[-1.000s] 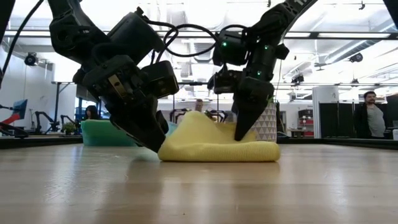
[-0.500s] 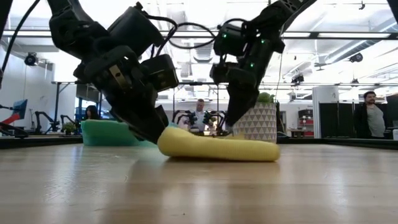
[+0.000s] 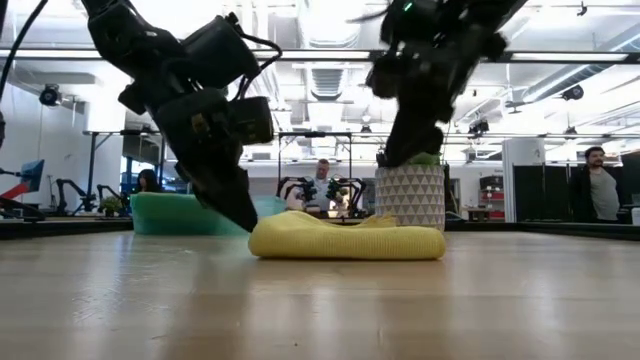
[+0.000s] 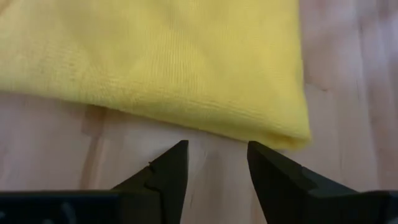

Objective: Fold microfiber towels
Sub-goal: Put the yellow microfiber cloth into the blue bin

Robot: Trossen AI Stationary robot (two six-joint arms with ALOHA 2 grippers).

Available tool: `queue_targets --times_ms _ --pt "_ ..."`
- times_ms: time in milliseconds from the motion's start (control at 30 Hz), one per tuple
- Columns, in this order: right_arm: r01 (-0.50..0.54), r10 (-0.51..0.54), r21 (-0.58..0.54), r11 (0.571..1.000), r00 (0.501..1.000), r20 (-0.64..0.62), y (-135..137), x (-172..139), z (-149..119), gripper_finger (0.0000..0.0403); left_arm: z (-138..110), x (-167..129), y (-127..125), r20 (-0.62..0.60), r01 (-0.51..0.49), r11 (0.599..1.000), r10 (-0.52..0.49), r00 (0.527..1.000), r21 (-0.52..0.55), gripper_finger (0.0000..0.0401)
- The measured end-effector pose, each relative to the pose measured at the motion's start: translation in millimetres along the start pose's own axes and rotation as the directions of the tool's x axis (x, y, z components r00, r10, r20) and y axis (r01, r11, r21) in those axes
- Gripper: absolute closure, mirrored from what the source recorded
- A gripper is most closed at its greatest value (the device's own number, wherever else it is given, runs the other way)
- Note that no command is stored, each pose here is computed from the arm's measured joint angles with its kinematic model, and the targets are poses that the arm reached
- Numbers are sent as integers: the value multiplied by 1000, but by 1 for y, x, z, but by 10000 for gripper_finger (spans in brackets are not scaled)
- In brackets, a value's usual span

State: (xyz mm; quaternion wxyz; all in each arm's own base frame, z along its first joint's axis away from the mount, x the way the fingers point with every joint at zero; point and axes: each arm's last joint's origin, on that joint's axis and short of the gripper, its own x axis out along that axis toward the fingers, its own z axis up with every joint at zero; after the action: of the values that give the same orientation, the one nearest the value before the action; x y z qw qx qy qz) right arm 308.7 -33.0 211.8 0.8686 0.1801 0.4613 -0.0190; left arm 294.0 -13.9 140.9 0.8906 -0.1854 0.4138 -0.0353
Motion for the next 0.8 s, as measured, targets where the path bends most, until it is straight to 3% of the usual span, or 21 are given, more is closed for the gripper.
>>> queue_targets --times_ms 133,267,333,433,567,667,800 --pt "-91 90 9 996 995 50 31 2 -20 261 2 -8 -5 13 19 1000 -19 1000 13 249" --pt "-131 125 87 988 990 71 54 6 -41 269 8 -21 -28 72 69 986 -80 994 149 249" --pt "-128 117 129 983 989 86 63 6 -50 273 9 -25 -47 109 49 958 -83 991 283 249" --pt "-128 108 183 975 987 115 76 5 -61 278 4 -23 -76 155 -41 871 -40 987 490 249" --pt "-134 102 237 962 984 145 90 0 -69 283 -8 -9 -104 246 -208 764 67 967 611 249" --pt "-142 103 239 961 981 167 99 -4 -73 286 -9 6 -112 255 -224 737 72 964 637 249" --pt "-138 94 218 966 975 199 106 -11 -76 287 -11 26 -111 213 -221 733 106 971 644 249"
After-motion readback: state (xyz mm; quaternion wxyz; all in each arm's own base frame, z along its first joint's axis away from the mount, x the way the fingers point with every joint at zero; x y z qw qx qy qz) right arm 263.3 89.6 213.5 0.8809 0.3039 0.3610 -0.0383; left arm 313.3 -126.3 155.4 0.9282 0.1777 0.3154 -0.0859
